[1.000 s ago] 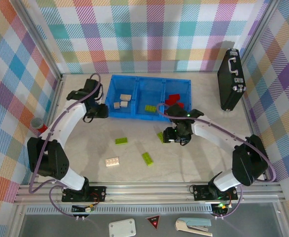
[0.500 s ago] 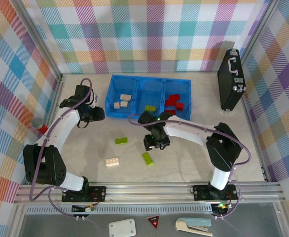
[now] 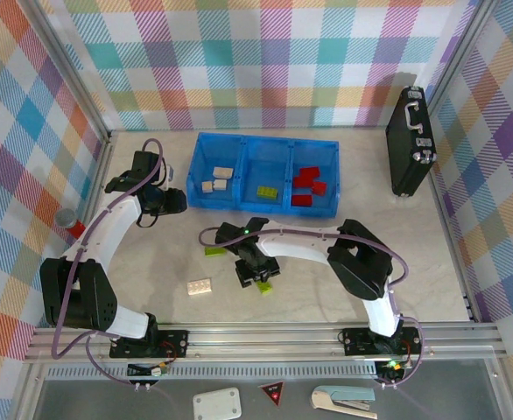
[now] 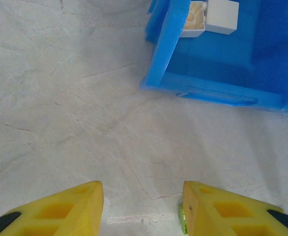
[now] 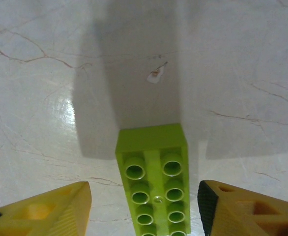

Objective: Sort the legos into containers by color
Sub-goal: Pick up the lego from the bottom-center of the table.

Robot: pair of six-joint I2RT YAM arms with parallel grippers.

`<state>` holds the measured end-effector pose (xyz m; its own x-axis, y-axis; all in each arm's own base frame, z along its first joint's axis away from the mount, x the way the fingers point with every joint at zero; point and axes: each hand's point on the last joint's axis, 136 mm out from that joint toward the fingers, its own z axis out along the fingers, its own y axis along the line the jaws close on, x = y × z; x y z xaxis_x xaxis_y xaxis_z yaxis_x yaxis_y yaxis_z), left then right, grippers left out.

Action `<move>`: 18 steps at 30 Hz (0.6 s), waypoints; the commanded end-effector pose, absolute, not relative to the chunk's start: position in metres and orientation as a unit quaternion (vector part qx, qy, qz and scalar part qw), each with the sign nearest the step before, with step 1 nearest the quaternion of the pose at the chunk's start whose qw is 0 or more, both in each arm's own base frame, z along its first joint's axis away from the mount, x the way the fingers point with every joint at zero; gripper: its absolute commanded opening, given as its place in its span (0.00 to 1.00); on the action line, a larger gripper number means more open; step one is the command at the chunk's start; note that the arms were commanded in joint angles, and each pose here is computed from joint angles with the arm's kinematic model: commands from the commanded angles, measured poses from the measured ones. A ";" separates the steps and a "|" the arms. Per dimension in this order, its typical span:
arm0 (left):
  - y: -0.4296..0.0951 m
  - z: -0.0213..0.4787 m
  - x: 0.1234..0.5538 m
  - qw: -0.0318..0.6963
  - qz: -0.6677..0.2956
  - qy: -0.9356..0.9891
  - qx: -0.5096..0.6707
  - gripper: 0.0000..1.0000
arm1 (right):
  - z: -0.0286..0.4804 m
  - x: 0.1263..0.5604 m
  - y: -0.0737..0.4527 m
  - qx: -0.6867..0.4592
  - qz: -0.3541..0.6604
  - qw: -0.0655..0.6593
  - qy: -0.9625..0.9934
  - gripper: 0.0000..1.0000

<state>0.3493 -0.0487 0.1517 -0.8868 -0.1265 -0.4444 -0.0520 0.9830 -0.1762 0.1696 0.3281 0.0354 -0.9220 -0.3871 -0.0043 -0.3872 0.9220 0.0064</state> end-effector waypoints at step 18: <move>-0.046 0.153 0.346 0.238 -0.085 0.966 -0.052 0.46 | 0.023 0.168 0.321 -0.195 -0.031 -0.010 0.980 0.47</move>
